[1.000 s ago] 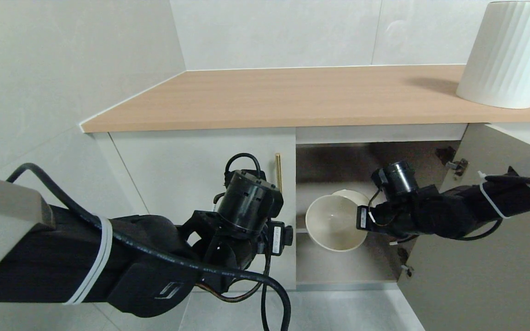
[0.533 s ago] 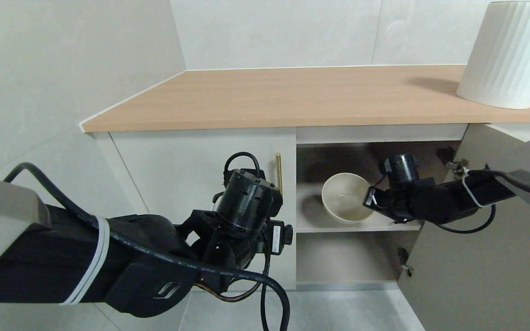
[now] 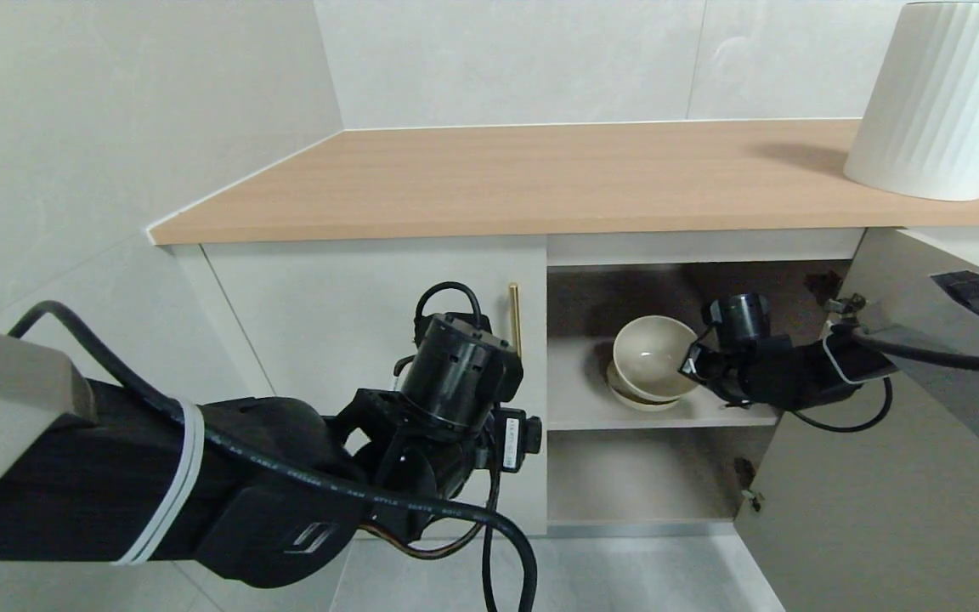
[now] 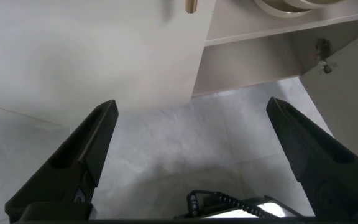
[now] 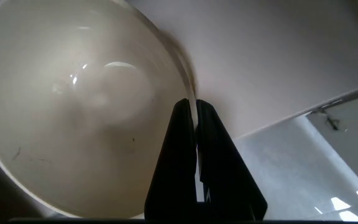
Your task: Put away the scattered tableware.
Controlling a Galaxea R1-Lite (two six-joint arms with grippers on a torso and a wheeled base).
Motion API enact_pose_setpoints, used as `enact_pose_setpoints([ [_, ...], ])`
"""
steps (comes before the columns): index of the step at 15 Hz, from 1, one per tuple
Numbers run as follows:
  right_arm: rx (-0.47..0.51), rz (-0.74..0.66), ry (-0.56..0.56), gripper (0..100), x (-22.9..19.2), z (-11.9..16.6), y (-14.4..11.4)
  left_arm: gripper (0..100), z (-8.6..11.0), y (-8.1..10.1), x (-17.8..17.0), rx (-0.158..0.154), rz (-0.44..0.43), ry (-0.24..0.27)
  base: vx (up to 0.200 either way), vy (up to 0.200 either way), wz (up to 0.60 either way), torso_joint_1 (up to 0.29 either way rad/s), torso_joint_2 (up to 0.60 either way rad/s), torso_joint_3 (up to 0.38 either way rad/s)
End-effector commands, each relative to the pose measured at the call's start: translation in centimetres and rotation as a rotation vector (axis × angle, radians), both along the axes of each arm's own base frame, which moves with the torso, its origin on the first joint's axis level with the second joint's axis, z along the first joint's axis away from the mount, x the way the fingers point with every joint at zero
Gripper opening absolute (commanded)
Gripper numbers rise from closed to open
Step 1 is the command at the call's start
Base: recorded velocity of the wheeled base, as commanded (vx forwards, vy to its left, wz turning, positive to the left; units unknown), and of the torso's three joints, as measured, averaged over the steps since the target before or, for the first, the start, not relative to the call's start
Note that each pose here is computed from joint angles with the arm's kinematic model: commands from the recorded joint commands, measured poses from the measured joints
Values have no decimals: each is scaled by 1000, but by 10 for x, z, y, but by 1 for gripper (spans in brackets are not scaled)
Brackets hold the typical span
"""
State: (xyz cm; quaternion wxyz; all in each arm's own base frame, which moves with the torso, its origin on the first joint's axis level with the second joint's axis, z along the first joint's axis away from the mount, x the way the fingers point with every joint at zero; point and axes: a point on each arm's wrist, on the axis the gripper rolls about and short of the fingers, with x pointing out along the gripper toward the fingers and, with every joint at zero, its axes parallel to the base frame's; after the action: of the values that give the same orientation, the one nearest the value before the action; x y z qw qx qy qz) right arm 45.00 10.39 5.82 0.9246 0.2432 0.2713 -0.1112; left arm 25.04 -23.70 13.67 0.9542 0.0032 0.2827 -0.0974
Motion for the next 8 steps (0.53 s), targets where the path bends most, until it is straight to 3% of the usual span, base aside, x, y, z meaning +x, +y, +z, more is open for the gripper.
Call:
enact_pose_setpoints([
  [1, -3, -6, 8, 0, 6, -9, -2, 100, -1, 0, 1, 0, 2, 1, 0, 0, 0, 0, 0, 0],
  [8, -5, -3, 1, 0, 13, -14, 0, 100, -2, 0, 1, 1, 2, 2, 0, 0, 0, 0, 0, 0],
])
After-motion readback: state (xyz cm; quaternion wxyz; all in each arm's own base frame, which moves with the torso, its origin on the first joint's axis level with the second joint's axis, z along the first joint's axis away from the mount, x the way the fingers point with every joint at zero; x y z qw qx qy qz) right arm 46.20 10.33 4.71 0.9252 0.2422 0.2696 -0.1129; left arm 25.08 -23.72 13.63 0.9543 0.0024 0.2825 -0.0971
